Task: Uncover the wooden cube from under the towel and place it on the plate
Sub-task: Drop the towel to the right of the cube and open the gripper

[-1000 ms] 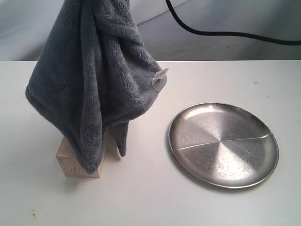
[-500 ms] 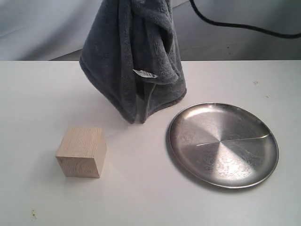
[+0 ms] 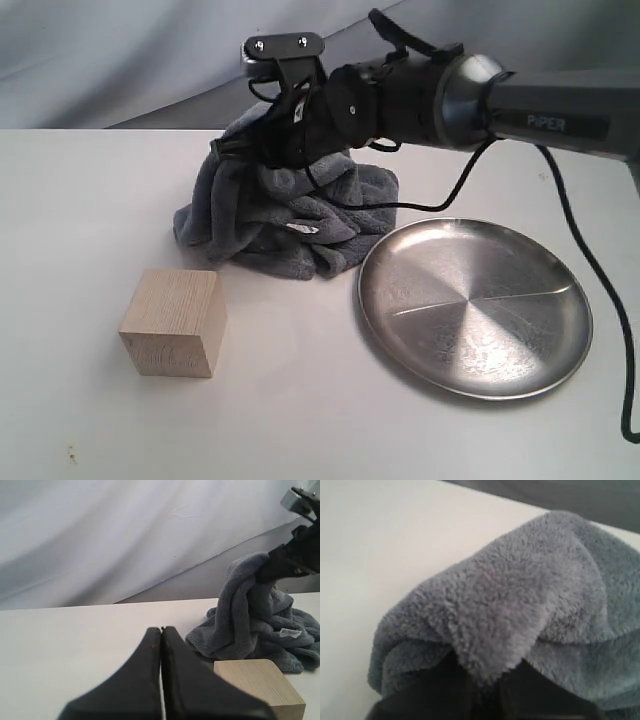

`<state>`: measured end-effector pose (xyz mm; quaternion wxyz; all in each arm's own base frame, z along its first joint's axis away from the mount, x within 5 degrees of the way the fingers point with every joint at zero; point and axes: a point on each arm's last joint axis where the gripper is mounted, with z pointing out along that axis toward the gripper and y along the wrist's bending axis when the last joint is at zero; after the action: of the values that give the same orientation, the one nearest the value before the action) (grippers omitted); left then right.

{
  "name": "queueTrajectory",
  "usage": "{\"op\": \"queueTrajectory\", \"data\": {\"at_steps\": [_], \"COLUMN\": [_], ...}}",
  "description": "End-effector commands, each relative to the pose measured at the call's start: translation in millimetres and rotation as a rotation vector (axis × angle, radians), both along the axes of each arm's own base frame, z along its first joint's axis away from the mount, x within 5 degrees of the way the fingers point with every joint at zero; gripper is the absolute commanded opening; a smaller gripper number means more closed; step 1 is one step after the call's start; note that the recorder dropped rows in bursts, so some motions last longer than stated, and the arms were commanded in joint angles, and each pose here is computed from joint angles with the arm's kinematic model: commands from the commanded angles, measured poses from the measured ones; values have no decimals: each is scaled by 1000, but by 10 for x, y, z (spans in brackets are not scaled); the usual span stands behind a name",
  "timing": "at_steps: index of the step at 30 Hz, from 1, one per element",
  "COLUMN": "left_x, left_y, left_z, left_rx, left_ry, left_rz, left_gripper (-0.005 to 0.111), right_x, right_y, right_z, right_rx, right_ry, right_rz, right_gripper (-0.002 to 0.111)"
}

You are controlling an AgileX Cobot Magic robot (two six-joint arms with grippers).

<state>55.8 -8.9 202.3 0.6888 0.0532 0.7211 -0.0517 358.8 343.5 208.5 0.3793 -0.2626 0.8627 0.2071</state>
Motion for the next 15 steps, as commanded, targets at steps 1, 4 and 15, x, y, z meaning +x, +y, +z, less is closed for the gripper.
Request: {"op": "queueTrajectory", "data": {"at_steps": [1,4,15], "left_x": [-2,-2,-2], "left_y": [-3,-3,-3], "left_z": [-11,-11,-11], "left_rx": [-4,-4,-4], "left_ry": [-1,-1,-1], "left_rz": [-5,-5,-5], "left_gripper": [0,0,0], "right_x": [-2,-25,-31], "right_y": [4,-10,-16], "right_z": [-331,-556,-663], "right_rx": [-75,-128,-131], "right_ry": [119,205,257], "right_rz": [-12,-27,-50], "right_gripper": [0,0,1]}}
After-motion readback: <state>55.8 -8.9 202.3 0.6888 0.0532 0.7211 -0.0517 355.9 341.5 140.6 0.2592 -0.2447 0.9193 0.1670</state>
